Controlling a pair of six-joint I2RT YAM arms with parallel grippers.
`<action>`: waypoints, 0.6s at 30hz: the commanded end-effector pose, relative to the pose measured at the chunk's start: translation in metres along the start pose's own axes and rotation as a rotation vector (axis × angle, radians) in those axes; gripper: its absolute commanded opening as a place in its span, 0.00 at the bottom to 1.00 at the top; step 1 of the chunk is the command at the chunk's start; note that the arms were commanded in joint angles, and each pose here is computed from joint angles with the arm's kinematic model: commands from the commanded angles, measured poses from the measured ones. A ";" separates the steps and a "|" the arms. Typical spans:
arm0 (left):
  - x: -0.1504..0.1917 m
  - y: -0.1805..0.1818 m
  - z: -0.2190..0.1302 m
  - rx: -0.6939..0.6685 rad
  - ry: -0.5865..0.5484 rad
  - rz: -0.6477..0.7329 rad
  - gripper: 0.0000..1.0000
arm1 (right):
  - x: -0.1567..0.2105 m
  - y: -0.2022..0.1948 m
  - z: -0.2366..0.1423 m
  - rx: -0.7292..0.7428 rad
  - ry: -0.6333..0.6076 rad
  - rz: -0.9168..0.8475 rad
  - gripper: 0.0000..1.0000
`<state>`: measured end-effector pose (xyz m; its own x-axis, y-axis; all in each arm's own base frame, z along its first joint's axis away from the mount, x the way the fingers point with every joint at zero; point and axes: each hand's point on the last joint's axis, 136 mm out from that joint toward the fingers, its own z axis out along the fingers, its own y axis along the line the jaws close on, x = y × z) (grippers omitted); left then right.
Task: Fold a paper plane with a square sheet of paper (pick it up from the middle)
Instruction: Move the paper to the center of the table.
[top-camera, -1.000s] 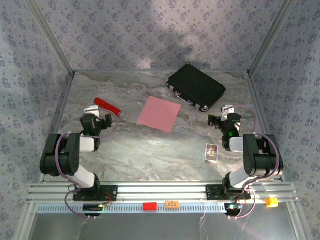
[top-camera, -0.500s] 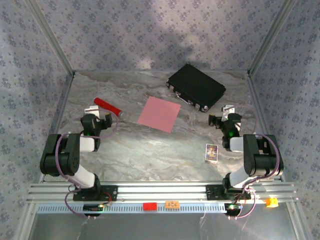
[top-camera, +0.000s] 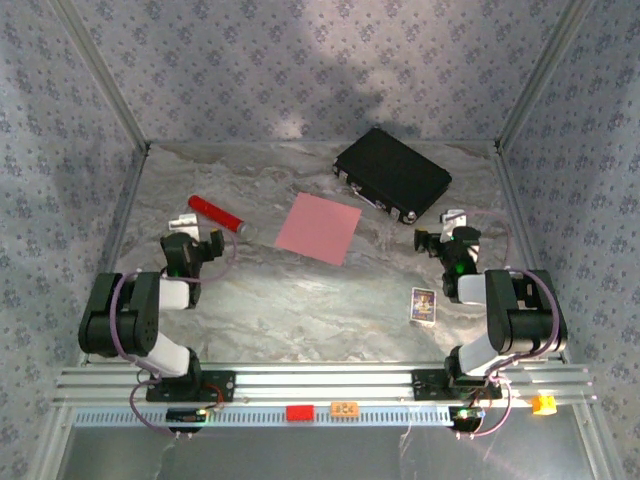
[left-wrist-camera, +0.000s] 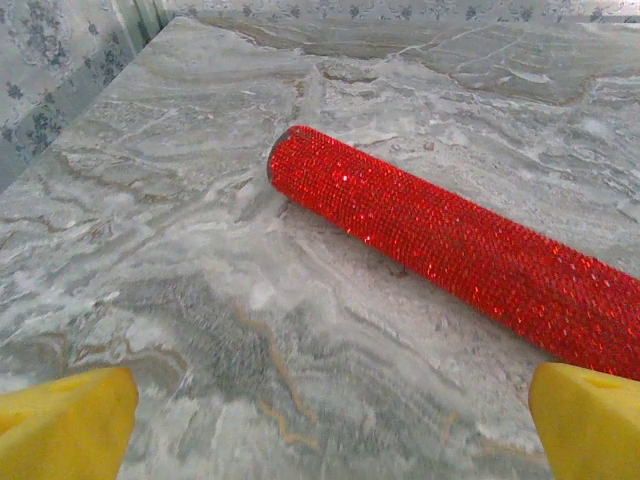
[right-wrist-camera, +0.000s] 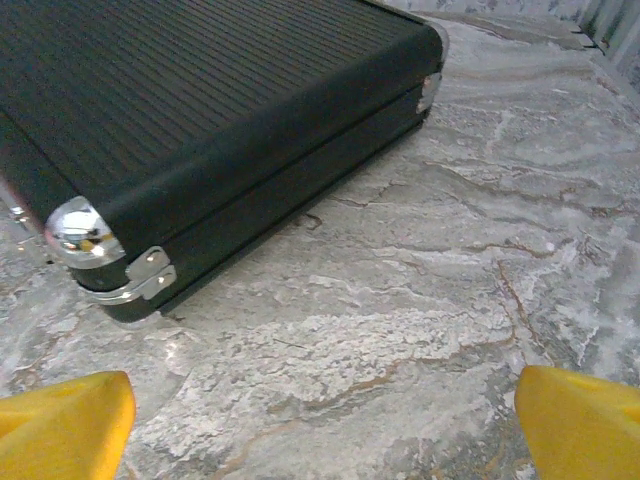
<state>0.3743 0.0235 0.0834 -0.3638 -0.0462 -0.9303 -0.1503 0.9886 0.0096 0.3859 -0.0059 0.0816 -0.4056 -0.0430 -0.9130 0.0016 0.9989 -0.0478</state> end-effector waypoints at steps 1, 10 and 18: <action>-0.032 0.005 -0.016 -0.028 -0.100 -0.018 1.00 | -0.020 0.002 -0.010 0.002 -0.034 -0.034 0.99; -0.068 0.015 -0.047 -0.063 -0.046 -0.199 1.00 | -0.073 0.028 -0.044 -0.094 0.004 0.097 0.99; -0.057 0.008 -0.064 -0.078 0.191 -0.534 1.00 | -0.092 0.092 -0.045 -0.297 0.198 0.442 0.99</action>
<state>0.3566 0.0289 0.1917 -0.2765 -0.4012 -0.8733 -0.3034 0.8987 -0.3168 0.3940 0.0660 0.2055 -0.4263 0.2207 -0.8772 -0.0903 0.9545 0.2841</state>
